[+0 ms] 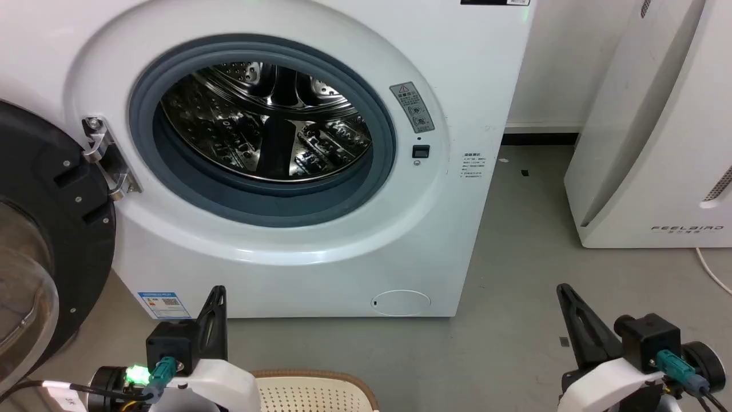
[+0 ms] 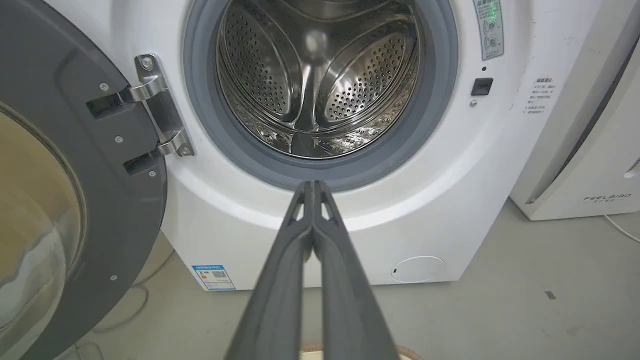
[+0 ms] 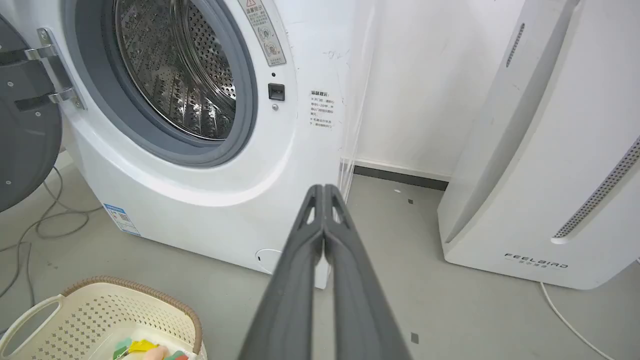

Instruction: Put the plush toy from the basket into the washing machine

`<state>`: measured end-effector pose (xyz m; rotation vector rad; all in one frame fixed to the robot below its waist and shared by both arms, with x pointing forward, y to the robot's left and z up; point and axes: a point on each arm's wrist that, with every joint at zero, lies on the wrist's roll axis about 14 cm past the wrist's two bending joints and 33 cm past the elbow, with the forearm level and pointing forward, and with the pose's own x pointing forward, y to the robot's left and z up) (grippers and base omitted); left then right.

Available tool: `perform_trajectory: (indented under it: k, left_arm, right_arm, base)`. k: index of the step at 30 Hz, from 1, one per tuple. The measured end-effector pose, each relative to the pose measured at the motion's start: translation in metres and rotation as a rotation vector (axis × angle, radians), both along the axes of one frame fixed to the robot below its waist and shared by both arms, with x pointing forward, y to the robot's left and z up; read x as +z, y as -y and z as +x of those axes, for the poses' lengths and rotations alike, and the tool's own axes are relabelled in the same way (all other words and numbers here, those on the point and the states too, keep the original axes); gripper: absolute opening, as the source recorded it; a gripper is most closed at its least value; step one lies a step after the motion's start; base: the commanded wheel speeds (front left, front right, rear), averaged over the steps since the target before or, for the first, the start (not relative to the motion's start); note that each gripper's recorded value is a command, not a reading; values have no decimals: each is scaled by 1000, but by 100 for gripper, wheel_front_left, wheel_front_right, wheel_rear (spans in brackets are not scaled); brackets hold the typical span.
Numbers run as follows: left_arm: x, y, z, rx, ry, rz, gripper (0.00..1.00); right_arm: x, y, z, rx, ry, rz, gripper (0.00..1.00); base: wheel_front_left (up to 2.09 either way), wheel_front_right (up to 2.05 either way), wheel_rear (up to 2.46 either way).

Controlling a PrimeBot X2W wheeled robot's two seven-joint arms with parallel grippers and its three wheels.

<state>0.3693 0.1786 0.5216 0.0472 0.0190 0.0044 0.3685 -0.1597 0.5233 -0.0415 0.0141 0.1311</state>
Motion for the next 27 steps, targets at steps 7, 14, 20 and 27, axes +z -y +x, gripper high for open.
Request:
perform_trajectory:
  k: [7,14,20,27]
  left_arm:
    - [-1,0,0,0,-2,0,100]
    - [-1,4,0,-10,1,-1,100]
    - [-4,7,1,-18,-2,-7,100]
    - [-17,14,2,-35,-34,-18,100]
  right_arm:
    - [0,0,0,0,0,1,100]
    - [0,1,0,-4,5,5,100]
    - [1,4,0,-13,14,13,100]
    - [0,10,1,-28,19,15,100]
  base:
    - [0,0,0]
    - [0,0,0]
    - [0,0,0]
    - [0,0,0]
